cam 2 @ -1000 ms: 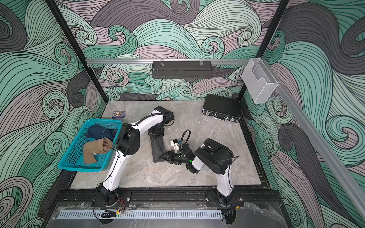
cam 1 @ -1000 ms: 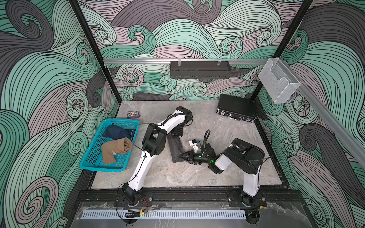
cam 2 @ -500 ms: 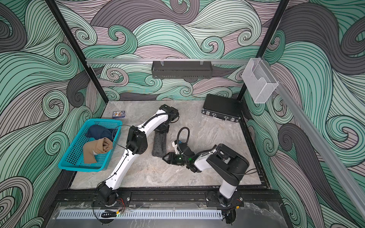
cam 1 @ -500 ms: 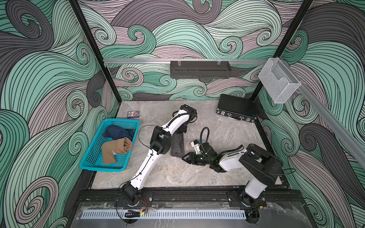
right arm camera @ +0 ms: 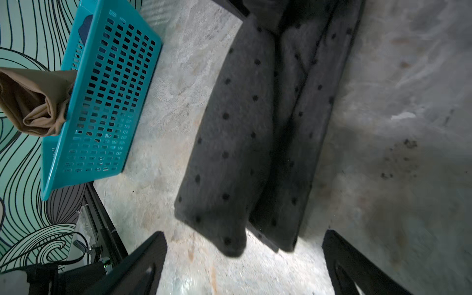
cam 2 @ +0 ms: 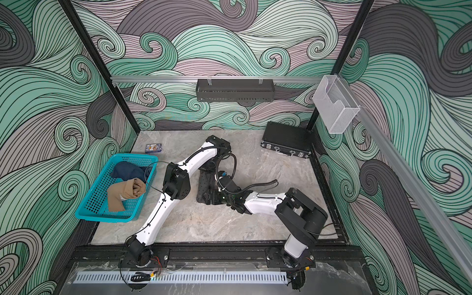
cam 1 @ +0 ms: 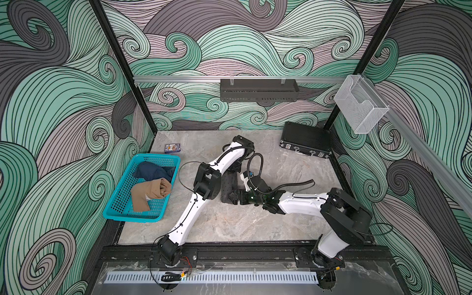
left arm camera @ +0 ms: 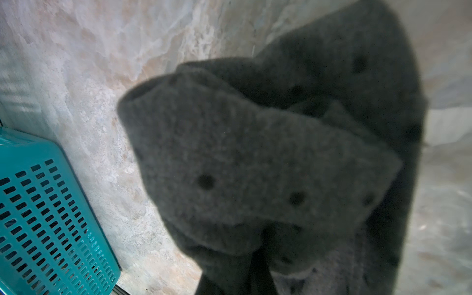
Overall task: Roll up the skirts
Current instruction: Roll the skirt at the center of the board.
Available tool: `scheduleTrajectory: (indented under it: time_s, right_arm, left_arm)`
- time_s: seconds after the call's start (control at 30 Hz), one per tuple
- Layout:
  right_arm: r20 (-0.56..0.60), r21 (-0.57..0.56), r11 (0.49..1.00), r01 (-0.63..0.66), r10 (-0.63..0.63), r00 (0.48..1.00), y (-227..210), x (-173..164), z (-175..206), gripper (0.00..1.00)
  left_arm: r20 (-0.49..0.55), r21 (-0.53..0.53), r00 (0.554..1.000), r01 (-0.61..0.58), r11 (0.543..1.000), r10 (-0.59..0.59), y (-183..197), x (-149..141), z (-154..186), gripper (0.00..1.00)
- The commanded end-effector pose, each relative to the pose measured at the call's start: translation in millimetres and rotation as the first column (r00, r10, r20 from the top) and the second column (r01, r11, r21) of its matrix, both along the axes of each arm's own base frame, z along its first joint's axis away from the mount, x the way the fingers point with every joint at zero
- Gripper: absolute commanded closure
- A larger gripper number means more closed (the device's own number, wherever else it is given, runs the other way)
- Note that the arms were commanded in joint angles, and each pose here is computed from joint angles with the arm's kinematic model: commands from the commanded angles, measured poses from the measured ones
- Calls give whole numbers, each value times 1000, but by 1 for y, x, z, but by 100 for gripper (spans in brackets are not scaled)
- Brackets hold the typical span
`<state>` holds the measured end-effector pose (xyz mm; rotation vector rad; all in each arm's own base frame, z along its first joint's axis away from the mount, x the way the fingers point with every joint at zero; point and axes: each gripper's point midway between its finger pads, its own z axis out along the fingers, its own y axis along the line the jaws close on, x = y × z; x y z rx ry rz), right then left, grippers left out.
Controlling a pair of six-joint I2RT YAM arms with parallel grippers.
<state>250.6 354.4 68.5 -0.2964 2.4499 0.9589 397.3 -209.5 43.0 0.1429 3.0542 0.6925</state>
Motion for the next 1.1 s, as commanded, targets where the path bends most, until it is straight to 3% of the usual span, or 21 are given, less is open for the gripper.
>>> scheduleTrajectory:
  time_s: [0.0,0.13,0.3,0.4,0.47,0.53,0.6,0.73,0.87,0.97,1.07]
  right_arm:
    - [-60,-57,998,-12,8,998,3,0,-19,3]
    - [-125,-57,998,3,-10,992,3,9,-39,8]
    - [-170,-19,1000,21,-24,985,-6,12,-56,47]
    - [-205,26,999,44,-38,978,-17,13,-67,62]
    - [-234,56,997,55,-41,971,-23,14,-74,71]
    - [-272,99,992,77,-48,961,-29,15,-82,88]
    - [-303,135,986,96,-51,952,-33,15,-88,100]
    - [-347,134,986,98,-46,937,-39,8,-102,100]
    - [-379,146,982,119,-56,924,-43,3,-107,100]
    - [-399,147,981,126,-58,915,-46,-1,-109,100]
    - [-415,155,977,146,-70,907,-51,-2,-110,100]
  left_arm:
    - [-249,51,967,-43,998,55,1,-52,-42,100]
    - [-254,32,966,-48,998,54,-2,-54,-41,100]
    - [-259,23,965,-47,999,52,-3,-54,-39,100]
    - [-242,2,969,-56,998,55,-5,-51,-33,99]
    - [-210,-27,976,-72,997,64,-6,-45,-22,90]
    - [-170,-90,982,-93,992,77,-8,-35,-8,73]
    - [-134,-166,987,-113,980,91,-12,-25,7,66]
    - [-40,-349,994,-108,931,101,-24,0,46,48]
    - [20,-492,994,-88,866,112,-23,18,78,45]
    - [20,-591,993,-85,802,120,-16,19,88,45]
    - [90,-683,984,-49,729,151,-7,16,95,45]
